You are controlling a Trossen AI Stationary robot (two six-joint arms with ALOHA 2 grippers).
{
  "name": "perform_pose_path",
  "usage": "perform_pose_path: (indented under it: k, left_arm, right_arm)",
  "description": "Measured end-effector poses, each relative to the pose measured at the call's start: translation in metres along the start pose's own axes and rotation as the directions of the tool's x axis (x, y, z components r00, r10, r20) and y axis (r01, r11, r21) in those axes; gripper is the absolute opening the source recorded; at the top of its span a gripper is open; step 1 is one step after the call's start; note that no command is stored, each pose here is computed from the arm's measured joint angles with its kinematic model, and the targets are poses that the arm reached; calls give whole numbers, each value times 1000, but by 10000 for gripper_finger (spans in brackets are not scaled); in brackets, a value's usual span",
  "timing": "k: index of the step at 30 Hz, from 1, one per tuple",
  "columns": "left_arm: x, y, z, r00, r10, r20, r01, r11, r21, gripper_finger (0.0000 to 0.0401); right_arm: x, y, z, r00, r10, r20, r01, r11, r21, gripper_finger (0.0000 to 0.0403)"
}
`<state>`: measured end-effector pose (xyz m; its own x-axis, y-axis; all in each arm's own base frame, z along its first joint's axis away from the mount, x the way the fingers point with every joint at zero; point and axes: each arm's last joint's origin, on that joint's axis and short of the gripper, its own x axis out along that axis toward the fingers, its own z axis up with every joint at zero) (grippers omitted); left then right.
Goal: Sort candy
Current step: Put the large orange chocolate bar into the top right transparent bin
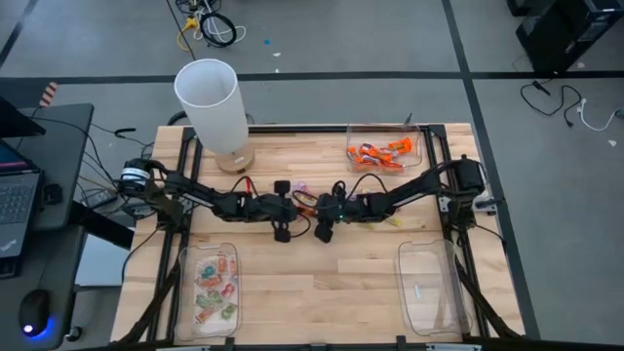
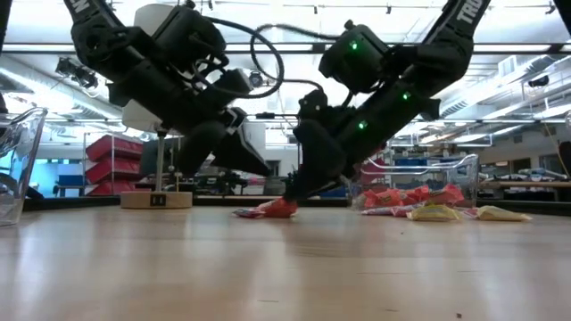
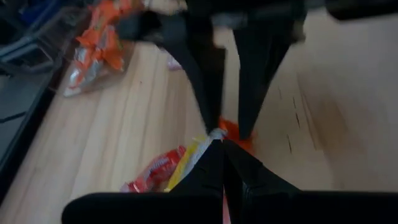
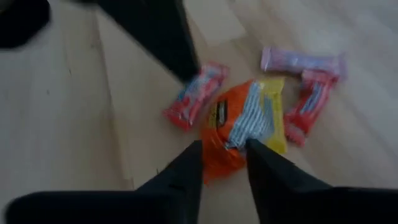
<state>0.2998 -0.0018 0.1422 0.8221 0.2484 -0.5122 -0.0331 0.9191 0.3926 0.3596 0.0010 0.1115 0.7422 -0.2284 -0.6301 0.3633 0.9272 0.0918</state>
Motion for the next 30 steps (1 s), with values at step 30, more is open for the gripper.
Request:
perform_pose_path:
  k: [30]
  left_arm:
    - [-63, 35, 53, 942, 114, 315, -85, 991, -105, 0]
  right_arm:
    - [-82, 32, 25, 983, 45, 178, -14, 985, -171, 0]
